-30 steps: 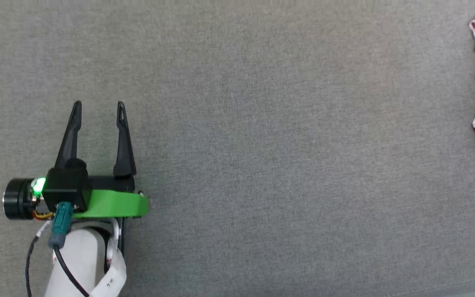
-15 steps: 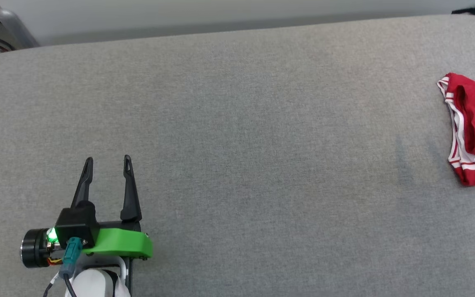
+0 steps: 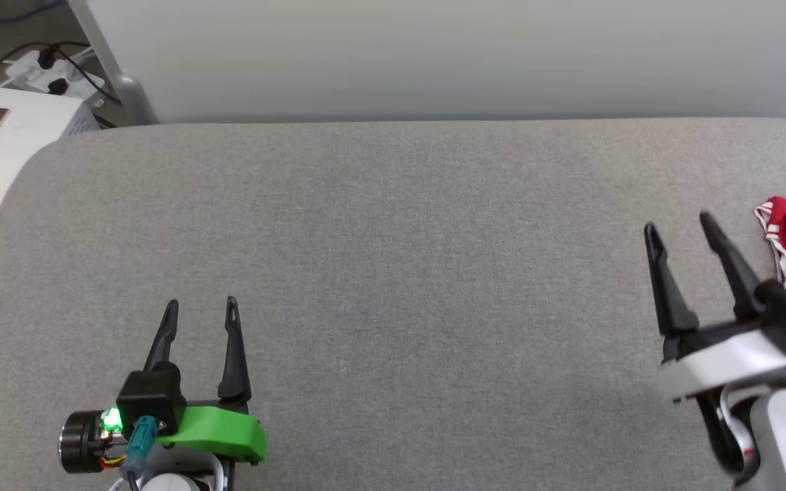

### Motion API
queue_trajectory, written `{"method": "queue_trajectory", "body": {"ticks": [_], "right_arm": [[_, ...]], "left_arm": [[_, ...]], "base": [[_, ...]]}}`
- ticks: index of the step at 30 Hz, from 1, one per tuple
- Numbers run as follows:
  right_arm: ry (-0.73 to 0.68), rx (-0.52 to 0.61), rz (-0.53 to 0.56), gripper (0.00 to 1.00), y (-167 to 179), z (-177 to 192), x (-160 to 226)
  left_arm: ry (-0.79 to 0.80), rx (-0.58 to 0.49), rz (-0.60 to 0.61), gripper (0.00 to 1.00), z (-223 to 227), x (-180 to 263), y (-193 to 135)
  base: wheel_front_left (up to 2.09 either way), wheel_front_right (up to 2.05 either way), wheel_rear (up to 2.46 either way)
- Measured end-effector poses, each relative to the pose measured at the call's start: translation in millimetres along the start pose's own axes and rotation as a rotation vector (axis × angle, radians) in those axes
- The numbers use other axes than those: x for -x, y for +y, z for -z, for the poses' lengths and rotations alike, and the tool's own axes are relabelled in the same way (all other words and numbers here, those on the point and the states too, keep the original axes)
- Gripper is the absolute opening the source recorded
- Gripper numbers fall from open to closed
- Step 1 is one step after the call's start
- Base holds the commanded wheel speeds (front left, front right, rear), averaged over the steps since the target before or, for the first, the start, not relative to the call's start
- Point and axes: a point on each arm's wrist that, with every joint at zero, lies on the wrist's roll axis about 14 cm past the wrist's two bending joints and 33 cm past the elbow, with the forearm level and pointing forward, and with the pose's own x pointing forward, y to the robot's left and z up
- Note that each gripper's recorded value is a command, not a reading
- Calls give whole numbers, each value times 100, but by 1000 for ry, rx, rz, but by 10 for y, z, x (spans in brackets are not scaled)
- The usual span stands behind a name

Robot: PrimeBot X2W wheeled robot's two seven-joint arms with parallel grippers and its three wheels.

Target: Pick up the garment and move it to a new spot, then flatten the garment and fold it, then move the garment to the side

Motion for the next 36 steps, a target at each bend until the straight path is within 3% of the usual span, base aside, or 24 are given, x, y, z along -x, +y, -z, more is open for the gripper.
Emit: {"method": "queue_trajectory", "body": {"ticks": [10, 20, 21, 36], "right_arm": [[75, -67, 91, 100, -36, 220, 478], [110, -82, 106, 100, -20, 316, 619], [112, -83, 106, 0, -19, 321, 621], [131, -78, 104, 0, -3, 344, 626]], "left_arm": [[0, 14, 6, 100, -29, 185, 1], [16, 23, 6, 100, 17, 215, 7], [17, 22, 6, 0, 20, 214, 8], [31, 21, 8, 0, 29, 211, 1]], "base": [[0, 0, 0], [0, 0, 0], [0, 0, 0], [0, 0, 0]]}}
